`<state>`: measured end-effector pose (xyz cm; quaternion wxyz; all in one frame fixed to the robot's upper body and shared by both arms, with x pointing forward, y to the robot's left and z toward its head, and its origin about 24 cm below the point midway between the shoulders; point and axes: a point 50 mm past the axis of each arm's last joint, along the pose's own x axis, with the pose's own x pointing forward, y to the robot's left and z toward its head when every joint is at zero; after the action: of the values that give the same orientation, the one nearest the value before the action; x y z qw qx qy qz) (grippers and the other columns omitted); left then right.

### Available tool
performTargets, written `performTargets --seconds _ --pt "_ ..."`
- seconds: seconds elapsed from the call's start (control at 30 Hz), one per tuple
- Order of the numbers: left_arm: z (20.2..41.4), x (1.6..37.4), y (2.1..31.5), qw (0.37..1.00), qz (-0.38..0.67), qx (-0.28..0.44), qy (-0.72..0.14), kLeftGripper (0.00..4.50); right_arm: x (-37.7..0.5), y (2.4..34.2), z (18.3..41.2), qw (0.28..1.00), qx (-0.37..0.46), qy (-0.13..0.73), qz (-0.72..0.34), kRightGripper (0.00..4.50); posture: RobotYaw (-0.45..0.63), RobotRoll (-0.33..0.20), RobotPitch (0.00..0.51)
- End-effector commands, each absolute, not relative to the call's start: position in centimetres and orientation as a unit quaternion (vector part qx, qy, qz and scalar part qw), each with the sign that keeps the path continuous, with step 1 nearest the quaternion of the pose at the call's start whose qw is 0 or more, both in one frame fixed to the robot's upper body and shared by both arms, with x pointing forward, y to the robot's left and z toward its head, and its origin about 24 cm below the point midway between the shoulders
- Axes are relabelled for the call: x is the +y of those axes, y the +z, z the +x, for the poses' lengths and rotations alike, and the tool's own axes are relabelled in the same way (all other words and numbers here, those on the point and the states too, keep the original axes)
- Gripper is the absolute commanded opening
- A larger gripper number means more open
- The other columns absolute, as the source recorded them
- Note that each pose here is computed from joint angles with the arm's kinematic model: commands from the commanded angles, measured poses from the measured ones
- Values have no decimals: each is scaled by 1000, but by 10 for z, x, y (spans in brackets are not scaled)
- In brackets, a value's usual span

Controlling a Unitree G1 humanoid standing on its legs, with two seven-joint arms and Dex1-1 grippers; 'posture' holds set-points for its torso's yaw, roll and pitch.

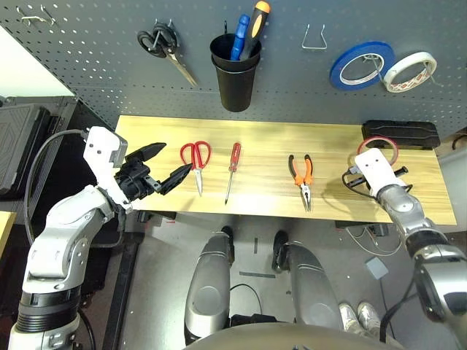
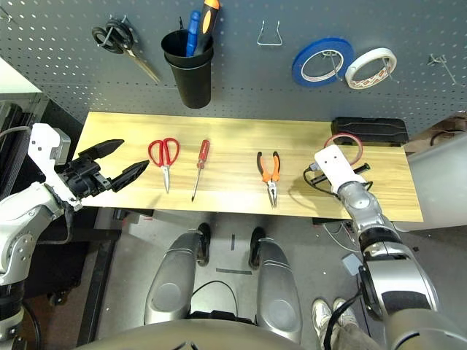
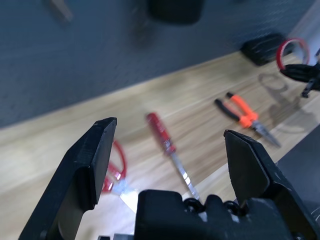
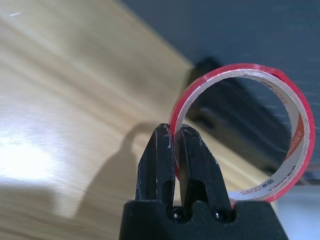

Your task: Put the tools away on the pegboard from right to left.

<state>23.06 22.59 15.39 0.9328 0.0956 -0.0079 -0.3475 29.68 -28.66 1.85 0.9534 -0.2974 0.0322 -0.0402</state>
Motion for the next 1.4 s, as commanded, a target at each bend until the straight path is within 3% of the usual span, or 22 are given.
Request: performTargets --seconds 0.03,0.63,1.4 --pt "221 218 159 922 80 -33 -377 4500 -292 17 285 952 -2 -84 -294 29 332 0 276" --pt "209 191 190 888 61 -144 -433 4500 -337 51 276 928 -73 -189 -311 29 323 0 258" --pt "216 172 191 861 87 -146 -479 4500 -359 121 305 923 -147 -210 -287 29 292 0 260"
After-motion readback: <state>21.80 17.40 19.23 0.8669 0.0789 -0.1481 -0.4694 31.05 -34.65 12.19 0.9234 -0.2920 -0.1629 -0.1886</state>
